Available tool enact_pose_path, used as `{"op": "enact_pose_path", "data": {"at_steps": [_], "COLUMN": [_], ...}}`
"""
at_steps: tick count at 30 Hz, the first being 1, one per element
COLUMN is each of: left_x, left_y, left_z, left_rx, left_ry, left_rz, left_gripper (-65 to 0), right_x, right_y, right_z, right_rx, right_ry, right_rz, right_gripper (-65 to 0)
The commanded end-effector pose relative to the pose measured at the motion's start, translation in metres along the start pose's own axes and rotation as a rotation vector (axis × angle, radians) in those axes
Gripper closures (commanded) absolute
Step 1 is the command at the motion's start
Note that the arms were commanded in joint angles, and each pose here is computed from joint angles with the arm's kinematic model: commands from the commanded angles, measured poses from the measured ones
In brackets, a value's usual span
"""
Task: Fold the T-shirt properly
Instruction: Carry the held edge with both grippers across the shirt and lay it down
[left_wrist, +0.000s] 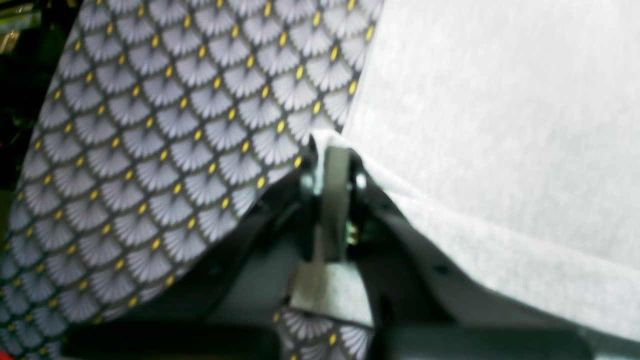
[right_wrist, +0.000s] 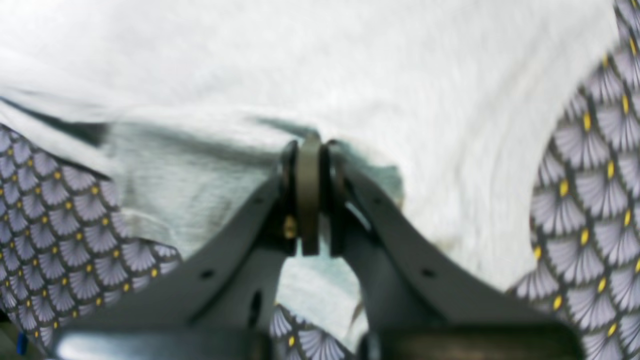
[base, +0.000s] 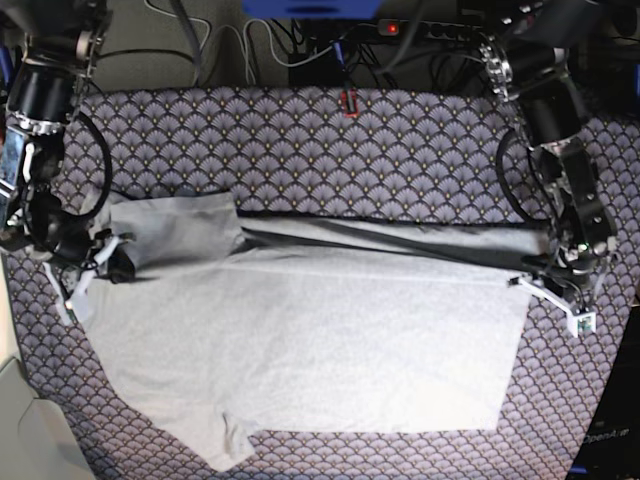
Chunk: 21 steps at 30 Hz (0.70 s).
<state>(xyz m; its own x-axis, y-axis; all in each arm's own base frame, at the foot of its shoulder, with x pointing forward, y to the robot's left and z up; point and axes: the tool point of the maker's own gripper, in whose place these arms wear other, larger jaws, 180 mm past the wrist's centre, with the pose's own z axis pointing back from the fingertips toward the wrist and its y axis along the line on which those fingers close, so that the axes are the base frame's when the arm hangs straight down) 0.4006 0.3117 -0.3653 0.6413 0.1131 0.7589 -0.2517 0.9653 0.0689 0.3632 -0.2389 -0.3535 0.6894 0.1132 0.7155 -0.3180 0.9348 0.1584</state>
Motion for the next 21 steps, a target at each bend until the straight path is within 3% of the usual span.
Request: {"op": "enact_pose_path", "data": {"at_steps": [1, 7, 13, 21], "left_x": [0.022, 0.017, 0.020, 0.026], "left_y": [0.006, 0.002, -0.019, -0.021], "left_z": [0.001, -0.006, -0.008, -0.007], "left_rx": [0.015, 0.003, -0.033, -0.036], "left_ry": [-0.059, -0.053, -0.060, -0.083], "left_rz": [0.002, 0.011, -0.062, -0.066], "left_gripper": [-0.6, -0.6, -0.6, -0.6], "right_x": [0.025, 0.039, 0.050, 0.057], "right_y": [-0.012, -0.020, -0.020, -0.020], "right_z": [0.008, 0.001, -0.001, 0.000], "right_rx": [-0.046, -0.133, -0.146, -0.145], "right_ry": [-0.051, -0.017, -0.028, -0.068], "right_rz": [0.040, 0.102, 0.115, 0.119], "right_gripper": [0.0, 0.0, 0.0, 0.0]}}
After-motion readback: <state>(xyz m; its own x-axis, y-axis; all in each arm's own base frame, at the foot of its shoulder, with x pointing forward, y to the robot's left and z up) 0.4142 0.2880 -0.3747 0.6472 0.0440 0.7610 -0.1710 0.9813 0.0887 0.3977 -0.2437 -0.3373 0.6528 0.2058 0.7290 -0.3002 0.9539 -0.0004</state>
